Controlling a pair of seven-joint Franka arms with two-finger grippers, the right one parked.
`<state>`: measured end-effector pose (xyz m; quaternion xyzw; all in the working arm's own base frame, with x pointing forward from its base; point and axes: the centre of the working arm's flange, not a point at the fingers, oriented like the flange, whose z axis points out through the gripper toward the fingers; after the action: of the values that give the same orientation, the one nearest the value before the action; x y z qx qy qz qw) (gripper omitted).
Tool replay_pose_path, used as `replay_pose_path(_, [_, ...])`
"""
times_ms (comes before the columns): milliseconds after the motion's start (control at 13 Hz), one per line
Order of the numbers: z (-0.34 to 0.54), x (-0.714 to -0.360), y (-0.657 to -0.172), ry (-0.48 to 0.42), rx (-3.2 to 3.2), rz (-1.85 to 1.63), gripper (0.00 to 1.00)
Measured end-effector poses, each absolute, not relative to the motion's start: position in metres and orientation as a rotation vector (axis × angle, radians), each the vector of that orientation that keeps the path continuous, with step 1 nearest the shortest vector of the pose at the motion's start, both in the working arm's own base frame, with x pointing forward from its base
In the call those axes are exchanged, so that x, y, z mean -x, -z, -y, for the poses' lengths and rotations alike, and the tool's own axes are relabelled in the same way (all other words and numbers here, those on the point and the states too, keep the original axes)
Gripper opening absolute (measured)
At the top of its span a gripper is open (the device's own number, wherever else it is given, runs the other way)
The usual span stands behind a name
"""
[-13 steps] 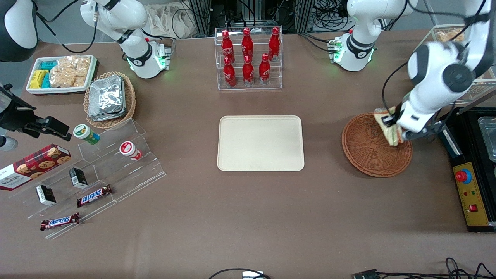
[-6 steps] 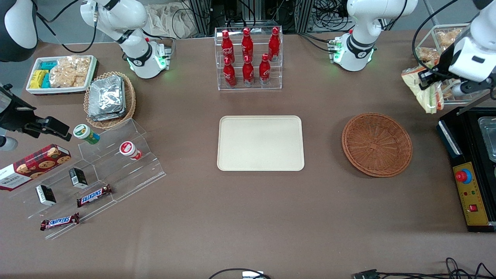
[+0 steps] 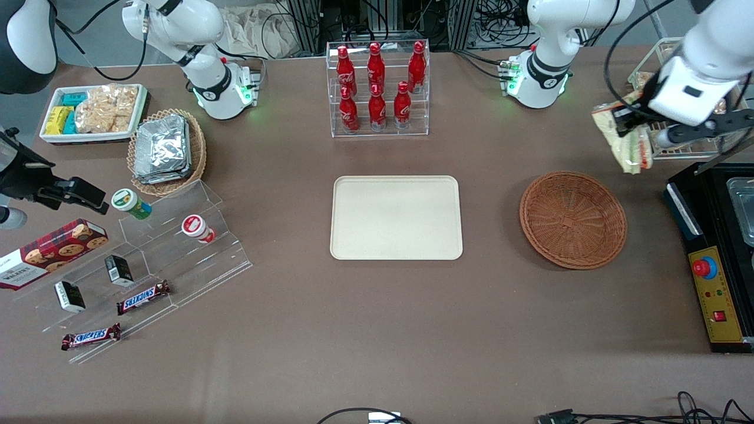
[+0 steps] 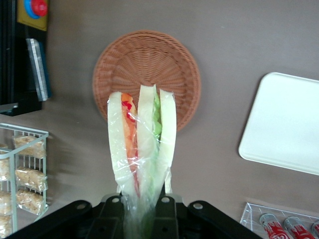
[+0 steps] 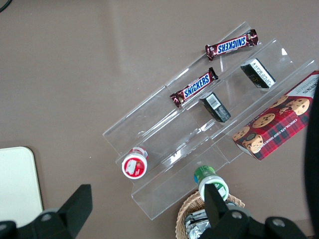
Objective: Place sandwich from basket to tray
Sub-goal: 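Carry the held sandwich with the left gripper over the white tray, then lower the sandwich onto the white tray with the left gripper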
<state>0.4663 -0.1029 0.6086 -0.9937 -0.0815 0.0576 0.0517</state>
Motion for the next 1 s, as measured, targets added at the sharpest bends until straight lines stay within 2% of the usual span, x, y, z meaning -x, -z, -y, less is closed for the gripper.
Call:
replay_pose_path(231, [0.204,-0.469,-0.602,-0.15,3.007,0.273,0.19])
replay_pose_path(462, [0.295,-0.485,-0.575,-0.192,3.022,0.45,0.19])
replay_pose_path(615, [0.325,-0.498,-0.55,-0.211,3.063,0.497,0.19])
replay_pose_path(769, [0.344,-0.499,-0.515,-0.217,3.086,0.464,0.19])
replay_pose_path(1000, [0.366,-0.477,-0.423,-0.127,3.083,0.322,0.19])
